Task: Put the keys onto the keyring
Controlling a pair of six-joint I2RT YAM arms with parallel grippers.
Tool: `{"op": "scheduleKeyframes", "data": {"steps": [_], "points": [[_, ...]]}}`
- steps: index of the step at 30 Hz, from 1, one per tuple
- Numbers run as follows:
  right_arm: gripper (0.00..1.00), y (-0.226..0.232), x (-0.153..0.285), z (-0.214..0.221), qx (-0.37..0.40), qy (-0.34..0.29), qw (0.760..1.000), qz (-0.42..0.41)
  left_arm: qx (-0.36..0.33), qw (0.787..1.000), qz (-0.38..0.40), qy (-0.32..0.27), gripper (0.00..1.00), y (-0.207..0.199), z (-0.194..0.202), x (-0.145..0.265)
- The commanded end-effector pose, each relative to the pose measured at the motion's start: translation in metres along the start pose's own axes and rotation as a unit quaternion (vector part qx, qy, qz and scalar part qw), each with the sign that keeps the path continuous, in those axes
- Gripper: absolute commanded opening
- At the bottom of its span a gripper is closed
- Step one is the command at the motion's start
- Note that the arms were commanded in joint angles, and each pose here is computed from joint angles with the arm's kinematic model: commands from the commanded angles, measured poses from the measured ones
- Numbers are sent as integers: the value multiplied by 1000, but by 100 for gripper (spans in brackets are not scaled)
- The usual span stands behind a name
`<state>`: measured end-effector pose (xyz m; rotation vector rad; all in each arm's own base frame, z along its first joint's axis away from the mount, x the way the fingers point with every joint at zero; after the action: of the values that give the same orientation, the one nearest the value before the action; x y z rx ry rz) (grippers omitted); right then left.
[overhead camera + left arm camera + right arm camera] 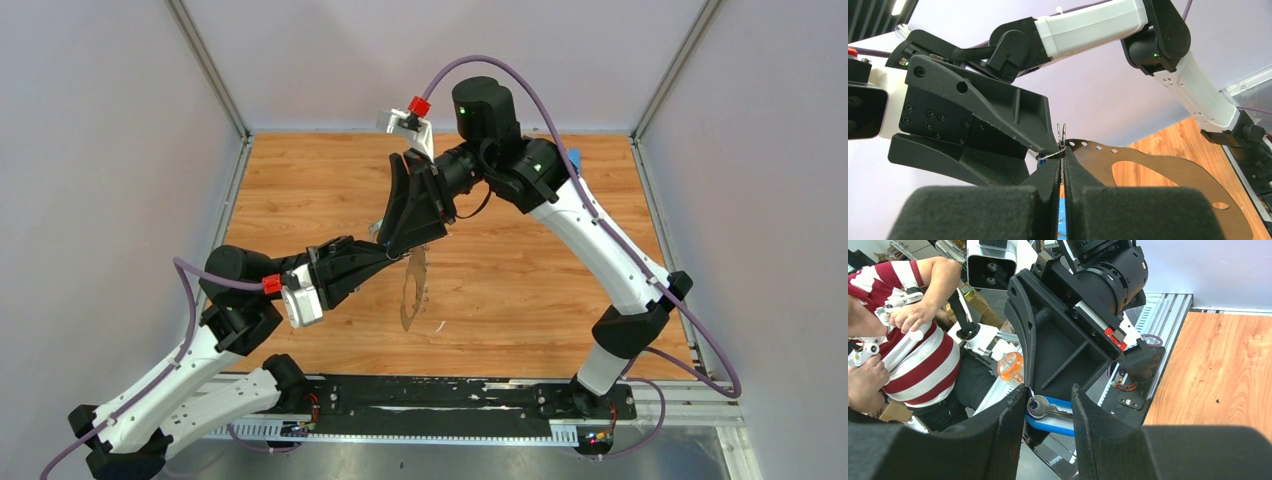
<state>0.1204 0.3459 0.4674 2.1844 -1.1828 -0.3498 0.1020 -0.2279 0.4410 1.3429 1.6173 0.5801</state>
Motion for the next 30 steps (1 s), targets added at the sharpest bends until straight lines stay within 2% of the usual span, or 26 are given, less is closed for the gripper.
{"op": "scheduleKeyframes", "data": {"steps": [1, 12, 22, 27, 30], "points": [[41, -27, 1, 1, -43, -11, 999, 30, -71, 995, -45, -55, 0, 31, -39, 0], [41, -26, 2, 2, -52, -18, 998, 28, -73, 994, -62, -50, 0, 36, -42, 4], [41, -18, 12, -11, -73, -55, 996, -5, -83, 993, -65, -44, 0, 36, -39, 5], [44, -23, 11, -11, -80, -59, 995, 0, -83, 993, -64, -45, 0, 36, -39, 4], [52, -26, 10, -11, -84, -60, 995, 2, -84, 993, -65, -46, 0, 37, -40, 4]]}}
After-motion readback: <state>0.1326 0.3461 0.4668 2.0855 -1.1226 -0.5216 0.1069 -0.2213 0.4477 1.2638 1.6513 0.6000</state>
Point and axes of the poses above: each gripper's point midway between its finger pads, its own x axis back along the fingers, its own y axis along the line the jaws close on, z = x × y, the point moved 3 cm from there along x, back along the fingers, and after that the axes turned 15 degrees about -x, right-handed, at the moved point
